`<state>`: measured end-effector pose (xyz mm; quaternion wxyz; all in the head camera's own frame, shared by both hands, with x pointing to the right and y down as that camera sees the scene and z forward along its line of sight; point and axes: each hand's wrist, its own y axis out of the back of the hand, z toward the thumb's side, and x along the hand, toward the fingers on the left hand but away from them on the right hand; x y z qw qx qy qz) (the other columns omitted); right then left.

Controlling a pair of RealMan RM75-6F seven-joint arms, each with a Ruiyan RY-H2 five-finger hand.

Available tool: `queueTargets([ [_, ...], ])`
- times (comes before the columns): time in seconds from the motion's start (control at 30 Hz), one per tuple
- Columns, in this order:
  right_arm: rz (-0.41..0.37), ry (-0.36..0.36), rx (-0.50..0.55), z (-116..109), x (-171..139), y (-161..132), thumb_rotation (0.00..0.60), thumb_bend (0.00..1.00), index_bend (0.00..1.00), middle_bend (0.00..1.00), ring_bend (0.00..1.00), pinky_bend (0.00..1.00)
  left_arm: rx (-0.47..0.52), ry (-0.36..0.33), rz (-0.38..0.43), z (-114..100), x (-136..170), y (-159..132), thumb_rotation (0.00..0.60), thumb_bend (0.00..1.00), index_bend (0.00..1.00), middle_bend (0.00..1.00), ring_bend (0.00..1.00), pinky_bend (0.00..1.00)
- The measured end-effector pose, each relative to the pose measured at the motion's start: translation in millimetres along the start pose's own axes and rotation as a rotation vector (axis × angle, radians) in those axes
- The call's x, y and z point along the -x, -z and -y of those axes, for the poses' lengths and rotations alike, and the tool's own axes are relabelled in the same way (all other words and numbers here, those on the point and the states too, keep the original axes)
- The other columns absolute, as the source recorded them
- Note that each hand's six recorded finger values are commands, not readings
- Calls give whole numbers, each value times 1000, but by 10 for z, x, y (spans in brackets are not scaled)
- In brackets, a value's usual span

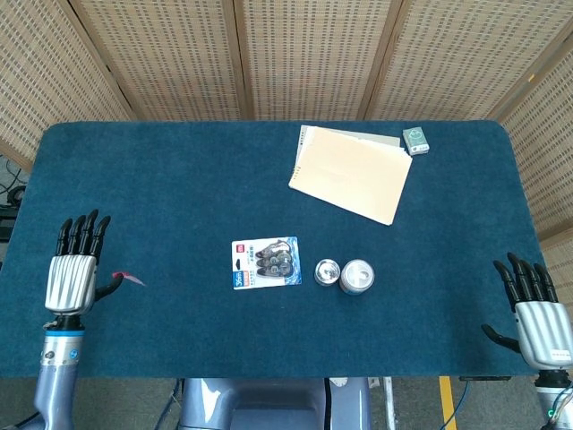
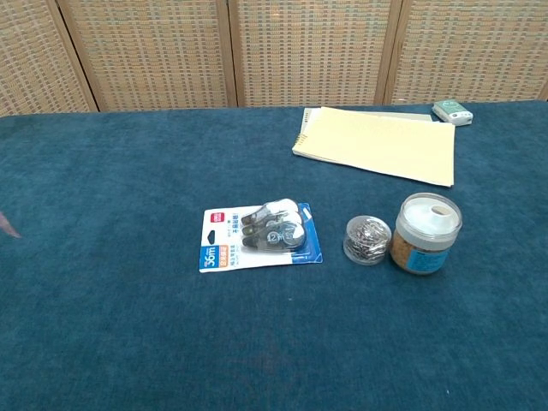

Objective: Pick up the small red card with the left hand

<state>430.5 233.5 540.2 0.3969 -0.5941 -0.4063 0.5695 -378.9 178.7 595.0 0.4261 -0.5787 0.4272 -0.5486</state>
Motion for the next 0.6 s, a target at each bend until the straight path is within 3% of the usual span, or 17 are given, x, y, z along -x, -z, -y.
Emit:
queueTargets([
  [0.33,0,-1,-10,17,1,-23,600,77,0,0,0,0,-93,130,-47,-32,534,307,600,186,0,0,0,0],
  [0.6,-5,-1,-13,17,-9,-42,600,78,0,0,0,0,-97,109,-29,-95,633,318,600,191,0,0,0,0],
])
